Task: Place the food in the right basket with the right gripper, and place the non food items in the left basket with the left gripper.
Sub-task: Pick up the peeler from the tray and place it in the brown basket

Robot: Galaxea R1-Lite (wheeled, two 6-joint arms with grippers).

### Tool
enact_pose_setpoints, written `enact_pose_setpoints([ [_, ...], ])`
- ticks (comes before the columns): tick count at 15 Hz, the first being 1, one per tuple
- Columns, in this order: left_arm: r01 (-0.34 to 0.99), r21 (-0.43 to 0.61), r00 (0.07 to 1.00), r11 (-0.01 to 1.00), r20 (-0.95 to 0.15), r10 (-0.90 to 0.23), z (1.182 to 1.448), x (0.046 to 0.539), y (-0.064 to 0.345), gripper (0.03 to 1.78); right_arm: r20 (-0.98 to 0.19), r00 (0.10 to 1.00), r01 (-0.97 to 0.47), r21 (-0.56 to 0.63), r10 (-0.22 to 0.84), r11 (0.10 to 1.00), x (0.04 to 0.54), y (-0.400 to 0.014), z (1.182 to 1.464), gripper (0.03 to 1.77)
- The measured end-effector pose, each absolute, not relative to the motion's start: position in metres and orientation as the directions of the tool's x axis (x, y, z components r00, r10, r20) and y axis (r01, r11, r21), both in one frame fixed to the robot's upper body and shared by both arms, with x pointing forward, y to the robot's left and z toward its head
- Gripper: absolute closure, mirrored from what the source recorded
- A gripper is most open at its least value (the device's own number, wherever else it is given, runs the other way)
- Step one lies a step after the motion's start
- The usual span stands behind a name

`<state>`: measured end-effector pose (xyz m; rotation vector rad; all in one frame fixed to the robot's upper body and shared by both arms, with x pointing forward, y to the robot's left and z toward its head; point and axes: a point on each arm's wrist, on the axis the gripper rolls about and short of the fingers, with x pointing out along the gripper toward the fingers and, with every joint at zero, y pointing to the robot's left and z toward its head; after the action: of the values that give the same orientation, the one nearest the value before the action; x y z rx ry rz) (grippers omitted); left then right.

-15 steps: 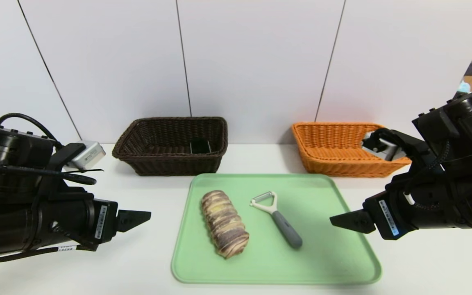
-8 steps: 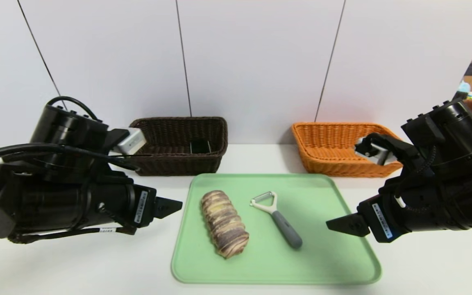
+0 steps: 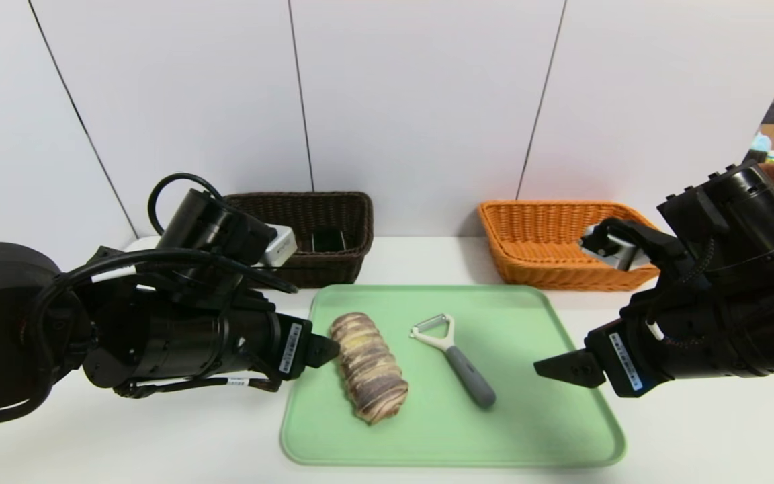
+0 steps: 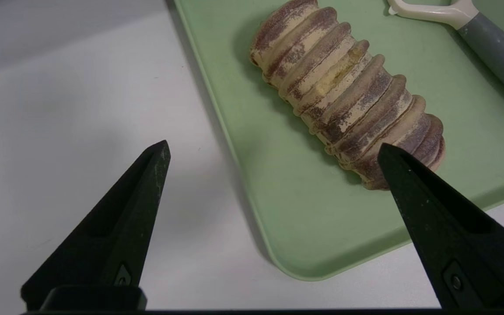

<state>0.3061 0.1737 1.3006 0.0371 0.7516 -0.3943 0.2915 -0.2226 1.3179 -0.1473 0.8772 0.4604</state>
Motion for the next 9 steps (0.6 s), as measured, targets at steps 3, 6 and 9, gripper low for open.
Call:
enact_pose_setpoints([
  [3, 0.362, -0.107, 0.657, 0.926, -0.675, -0.335, 1.299, 0.307, 0.173, 0.12, -0.767, 0.551, -0.447, 0.062, 0.329, 0.892, 0.292, -0.222, 1.319, 0.10],
  [6, 0.353, -0.129, 0.661, 0.927, -0.666, -0.344, 1.307, 0.311, 0.167, 0.12, -0.769, 0.549, -0.445, 0.062, 0.327, 0.893, 0.292, -0.222, 1.318, 0.10],
  [9, 0.360, -0.147, 0.643, 0.921, -0.676, -0.359, 1.317, 0.314, 0.151, 0.12, -0.770, 0.548, -0.445, 0.061, 0.326, 0.893, 0.293, -0.222, 1.317, 0.10],
])
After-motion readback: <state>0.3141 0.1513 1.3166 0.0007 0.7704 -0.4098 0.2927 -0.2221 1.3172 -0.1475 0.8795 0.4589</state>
